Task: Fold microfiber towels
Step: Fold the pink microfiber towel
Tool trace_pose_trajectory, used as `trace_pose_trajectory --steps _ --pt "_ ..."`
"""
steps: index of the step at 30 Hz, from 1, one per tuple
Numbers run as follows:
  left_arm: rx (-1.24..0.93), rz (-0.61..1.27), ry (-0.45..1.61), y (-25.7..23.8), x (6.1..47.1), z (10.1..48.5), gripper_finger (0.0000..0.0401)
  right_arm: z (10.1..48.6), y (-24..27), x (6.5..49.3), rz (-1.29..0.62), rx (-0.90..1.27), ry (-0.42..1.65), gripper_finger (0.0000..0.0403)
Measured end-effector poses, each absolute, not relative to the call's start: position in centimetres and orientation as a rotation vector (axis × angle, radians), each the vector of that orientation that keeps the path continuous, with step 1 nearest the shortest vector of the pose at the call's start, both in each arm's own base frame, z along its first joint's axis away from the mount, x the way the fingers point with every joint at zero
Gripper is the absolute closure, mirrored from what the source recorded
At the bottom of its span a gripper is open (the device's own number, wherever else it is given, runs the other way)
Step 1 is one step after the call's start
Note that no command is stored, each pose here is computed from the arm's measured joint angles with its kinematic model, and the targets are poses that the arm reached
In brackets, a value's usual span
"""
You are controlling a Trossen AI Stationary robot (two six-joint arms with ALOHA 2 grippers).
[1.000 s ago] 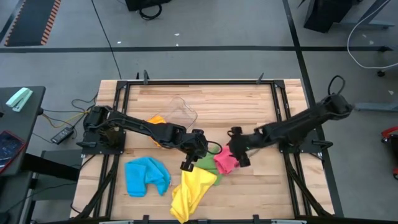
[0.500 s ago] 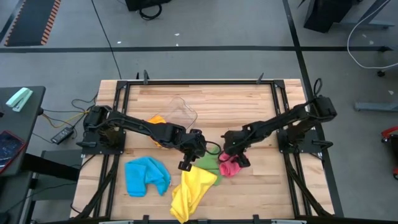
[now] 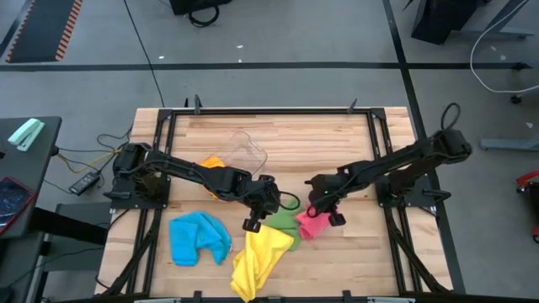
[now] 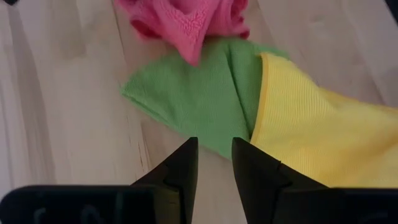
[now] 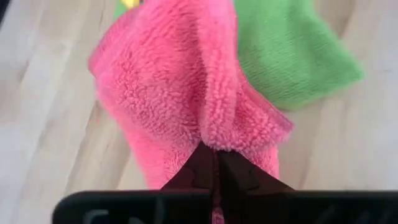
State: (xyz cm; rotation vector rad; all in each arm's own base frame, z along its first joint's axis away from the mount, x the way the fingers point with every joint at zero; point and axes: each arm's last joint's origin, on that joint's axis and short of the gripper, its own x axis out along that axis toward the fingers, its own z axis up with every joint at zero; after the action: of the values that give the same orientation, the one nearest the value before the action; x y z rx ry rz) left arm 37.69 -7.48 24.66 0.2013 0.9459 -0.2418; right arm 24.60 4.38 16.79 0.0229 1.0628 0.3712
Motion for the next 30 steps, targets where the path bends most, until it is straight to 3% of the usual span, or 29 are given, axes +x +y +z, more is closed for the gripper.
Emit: trace_pose_trajectory --steps 4,12,16,23,30 --pt "0.2 -0.241 0.924 -7.5 37.9 24.8 0.0294 18.0 4.0 24.3 0.279 0.002 1.012 0.0372" --pt "0.196 -0.24 0.921 -7.5 37.9 24.8 0.0294 17.7 3.0 24.1 0.165 -0.009 1.069 0.0247" --pt "0.196 -0.24 0.919 -7.5 37.9 24.8 0.0294 19.4 3.1 23.7 0.147 0.013 1.088 0.0207" --pt "0.195 -0.24 0.918 -7.5 37.9 24.8 0.0294 19.7 5.9 23.5 0.179 -0.11 1.045 0.0192" --pt "0.195 -0.239 0.94 -7.5 37.7 24.7 0.0294 16.4 11.7 22.8 0.052 -0.464 1.027 0.0191"
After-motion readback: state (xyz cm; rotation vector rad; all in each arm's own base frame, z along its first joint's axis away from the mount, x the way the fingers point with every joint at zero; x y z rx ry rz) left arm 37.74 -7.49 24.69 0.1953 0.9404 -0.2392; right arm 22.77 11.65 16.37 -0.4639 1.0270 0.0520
